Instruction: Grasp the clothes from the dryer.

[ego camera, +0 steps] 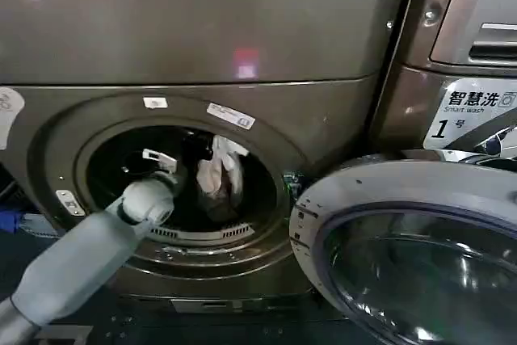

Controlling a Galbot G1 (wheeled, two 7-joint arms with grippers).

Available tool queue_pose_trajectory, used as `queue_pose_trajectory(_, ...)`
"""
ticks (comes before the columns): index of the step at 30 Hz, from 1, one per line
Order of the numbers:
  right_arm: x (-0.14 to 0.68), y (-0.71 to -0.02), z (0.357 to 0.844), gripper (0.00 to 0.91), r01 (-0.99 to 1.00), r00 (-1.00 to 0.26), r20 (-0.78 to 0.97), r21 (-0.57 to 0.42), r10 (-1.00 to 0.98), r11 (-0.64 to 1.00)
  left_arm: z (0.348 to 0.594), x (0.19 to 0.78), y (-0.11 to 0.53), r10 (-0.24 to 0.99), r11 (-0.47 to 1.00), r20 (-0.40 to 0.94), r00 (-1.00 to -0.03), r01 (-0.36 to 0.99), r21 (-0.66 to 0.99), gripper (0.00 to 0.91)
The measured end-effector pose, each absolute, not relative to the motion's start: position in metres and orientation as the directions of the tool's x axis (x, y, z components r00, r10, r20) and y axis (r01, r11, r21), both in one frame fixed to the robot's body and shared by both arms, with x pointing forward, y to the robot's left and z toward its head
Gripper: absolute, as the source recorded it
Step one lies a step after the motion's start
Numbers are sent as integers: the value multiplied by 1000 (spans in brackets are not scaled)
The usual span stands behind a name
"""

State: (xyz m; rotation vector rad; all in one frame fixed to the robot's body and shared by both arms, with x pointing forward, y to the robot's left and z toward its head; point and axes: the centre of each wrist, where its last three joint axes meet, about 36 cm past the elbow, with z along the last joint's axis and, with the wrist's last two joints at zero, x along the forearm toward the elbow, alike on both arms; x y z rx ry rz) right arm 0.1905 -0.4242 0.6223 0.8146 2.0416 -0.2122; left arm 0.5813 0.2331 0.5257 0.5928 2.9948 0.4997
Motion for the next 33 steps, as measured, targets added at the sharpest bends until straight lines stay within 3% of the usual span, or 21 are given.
queue_pose_trajectory(15, 192, -417, 625, 907, 617, -383, -801, 149, 460, 773, 518, 519, 216, 127, 992, -265, -956, 120, 40, 0)
queue_pose_trajectory(33, 190, -413, 627, 907, 624, -386, -803, 135, 454, 770, 495, 440, 187, 29, 982, -423, -906, 106, -159, 0)
